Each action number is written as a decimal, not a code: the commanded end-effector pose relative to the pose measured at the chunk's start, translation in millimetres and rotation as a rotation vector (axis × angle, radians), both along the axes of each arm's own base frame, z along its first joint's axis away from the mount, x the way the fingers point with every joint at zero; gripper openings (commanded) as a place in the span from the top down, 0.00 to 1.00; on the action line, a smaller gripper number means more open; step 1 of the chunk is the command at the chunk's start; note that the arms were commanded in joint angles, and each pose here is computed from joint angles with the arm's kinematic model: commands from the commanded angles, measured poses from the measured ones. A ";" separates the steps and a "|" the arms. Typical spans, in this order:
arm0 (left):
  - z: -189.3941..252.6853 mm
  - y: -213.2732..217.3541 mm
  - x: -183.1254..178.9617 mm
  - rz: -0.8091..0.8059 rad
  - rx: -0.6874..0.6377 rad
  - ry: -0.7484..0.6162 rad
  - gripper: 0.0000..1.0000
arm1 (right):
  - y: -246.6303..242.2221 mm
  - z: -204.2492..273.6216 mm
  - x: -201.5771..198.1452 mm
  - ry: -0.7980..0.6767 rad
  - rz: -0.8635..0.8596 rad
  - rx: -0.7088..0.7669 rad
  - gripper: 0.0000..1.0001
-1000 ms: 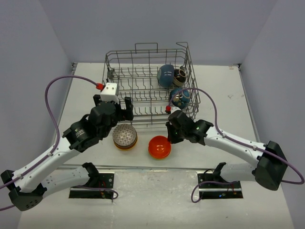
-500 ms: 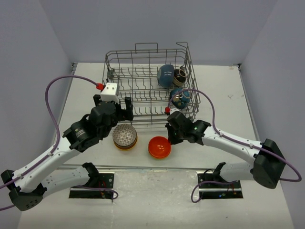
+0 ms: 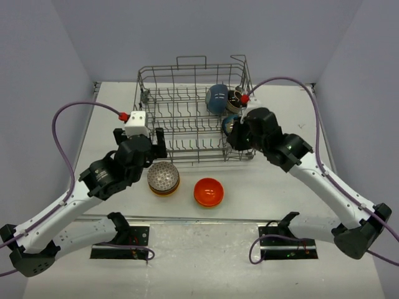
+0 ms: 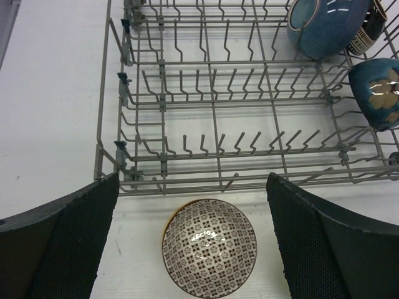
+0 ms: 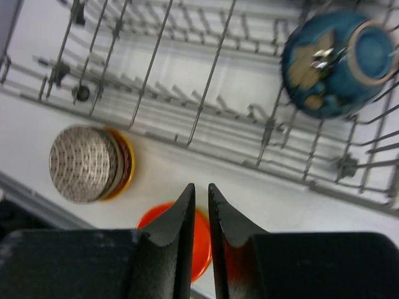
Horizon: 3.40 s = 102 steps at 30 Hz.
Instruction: Unload the bowls from the dish rack
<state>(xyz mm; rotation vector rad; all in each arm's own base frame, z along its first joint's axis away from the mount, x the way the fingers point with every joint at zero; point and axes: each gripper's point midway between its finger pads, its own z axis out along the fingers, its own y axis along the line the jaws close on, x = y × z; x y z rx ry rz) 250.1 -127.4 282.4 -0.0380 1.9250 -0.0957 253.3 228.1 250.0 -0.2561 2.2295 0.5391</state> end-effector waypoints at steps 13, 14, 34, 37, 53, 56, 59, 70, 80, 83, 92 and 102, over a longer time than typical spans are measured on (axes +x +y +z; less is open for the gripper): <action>-25.2 27.8 -32.5 -0.072 0.039 0.020 0.00 | -20.9 37.2 222.3 -0.097 -0.214 -0.011 0.61; -28.4 33.4 -35.0 -0.060 0.038 0.013 0.00 | -19.2 14.7 237.1 -0.060 -0.211 -0.027 0.61; -43.8 33.0 -37.0 -0.066 -0.010 -0.014 0.00 | 7.9 -68.6 292.2 0.151 -0.120 0.063 0.37; -42.7 33.9 -37.8 -0.066 -0.016 -0.020 0.00 | 16.6 -66.0 290.8 0.171 -0.060 0.155 0.37; -42.0 33.4 -38.4 -0.073 -0.022 -0.027 0.00 | 37.1 -61.6 285.2 0.207 0.165 0.420 0.42; -42.1 33.2 -38.1 -0.073 -0.021 -0.027 0.00 | 38.7 -63.7 288.1 0.216 0.183 0.453 0.44; -41.8 32.8 -38.5 -0.076 -0.022 -0.027 0.00 | 43.0 -67.5 288.1 0.238 0.208 0.490 0.47; -40.3 33.1 -39.1 -0.080 -0.026 -0.033 0.00 | 41.5 -91.8 296.8 0.278 0.174 0.473 0.62; -39.9 34.1 -39.3 -0.077 -0.028 -0.036 0.00 | 49.5 -108.0 293.2 0.332 0.231 0.562 0.82; -39.2 34.9 -39.4 -0.075 -0.029 -0.039 0.00 | 51.9 -109.0 291.3 0.345 0.251 0.589 0.86; -37.3 36.9 -40.2 -0.070 -0.034 -0.046 0.00 | 55.5 -94.0 282.1 0.375 0.339 0.731 1.00; -36.0 38.8 -41.0 -0.066 -0.037 -0.052 0.00 | 58.6 -64.8 277.8 0.344 0.384 0.791 1.00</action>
